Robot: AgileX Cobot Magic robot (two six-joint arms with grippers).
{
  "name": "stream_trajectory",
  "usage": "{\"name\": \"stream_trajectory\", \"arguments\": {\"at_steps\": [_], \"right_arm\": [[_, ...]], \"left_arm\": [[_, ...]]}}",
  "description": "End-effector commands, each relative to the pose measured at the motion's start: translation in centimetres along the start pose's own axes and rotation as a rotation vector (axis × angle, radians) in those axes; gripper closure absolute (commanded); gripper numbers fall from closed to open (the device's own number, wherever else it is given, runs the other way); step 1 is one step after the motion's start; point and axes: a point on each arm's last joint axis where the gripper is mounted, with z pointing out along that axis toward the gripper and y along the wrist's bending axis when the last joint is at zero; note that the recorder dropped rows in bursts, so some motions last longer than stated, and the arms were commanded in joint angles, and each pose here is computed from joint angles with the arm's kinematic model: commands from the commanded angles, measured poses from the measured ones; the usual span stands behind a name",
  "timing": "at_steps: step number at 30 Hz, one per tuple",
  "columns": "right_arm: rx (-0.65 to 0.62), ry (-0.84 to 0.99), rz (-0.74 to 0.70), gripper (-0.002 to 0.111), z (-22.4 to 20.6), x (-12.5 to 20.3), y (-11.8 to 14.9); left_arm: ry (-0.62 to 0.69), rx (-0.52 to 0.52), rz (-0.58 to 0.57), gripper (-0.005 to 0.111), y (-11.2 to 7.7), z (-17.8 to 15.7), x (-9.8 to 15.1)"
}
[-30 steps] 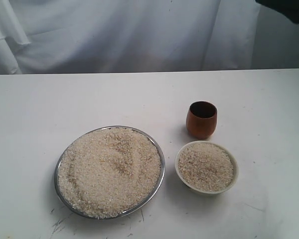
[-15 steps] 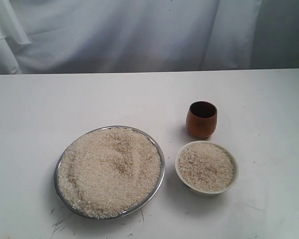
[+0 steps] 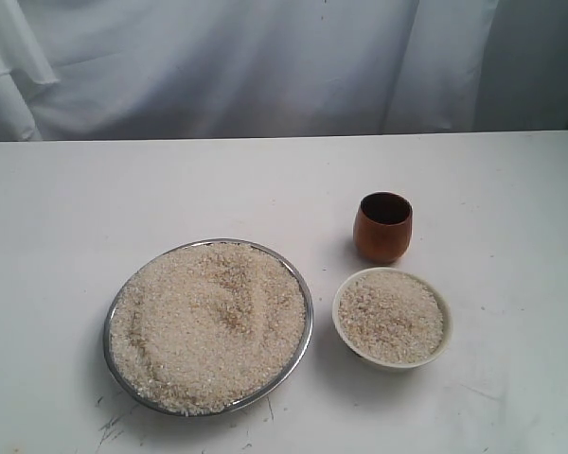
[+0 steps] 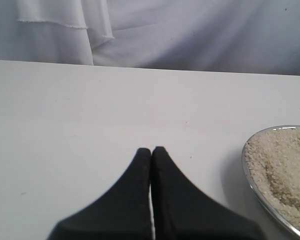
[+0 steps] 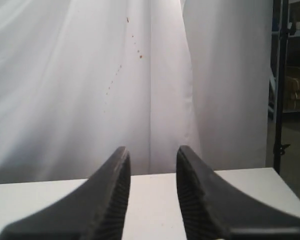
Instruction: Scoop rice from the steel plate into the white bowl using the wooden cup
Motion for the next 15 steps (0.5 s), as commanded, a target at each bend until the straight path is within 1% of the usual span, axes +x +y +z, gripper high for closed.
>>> {"name": "stream_trajectory", "arguments": {"at_steps": [1,3,7,11,15], "right_arm": [[-0.043,0.02,0.086,0.079,-0.8,2.8,0.3],[-0.024,0.01,0.101,0.079,-1.0,3.6,0.1],[0.042,0.002,0.068,0.079,-1.4,5.3,-0.6],[0.113,0.083,0.014,0.079,-1.9,7.0,-1.2],[0.126,0.159,-0.025,0.079,-2.4,8.8,-1.4]], "left_arm": [[-0.013,0.003,0.001,0.107,0.0,0.0,0.0],[-0.013,0.003,0.001,0.107,0.0,0.0,0.0],[-0.013,0.003,0.001,0.107,0.0,0.0,0.0],[-0.013,0.003,0.001,0.107,0.0,0.0,0.0],[-0.013,0.003,0.001,0.107,0.0,0.0,0.0]]}}
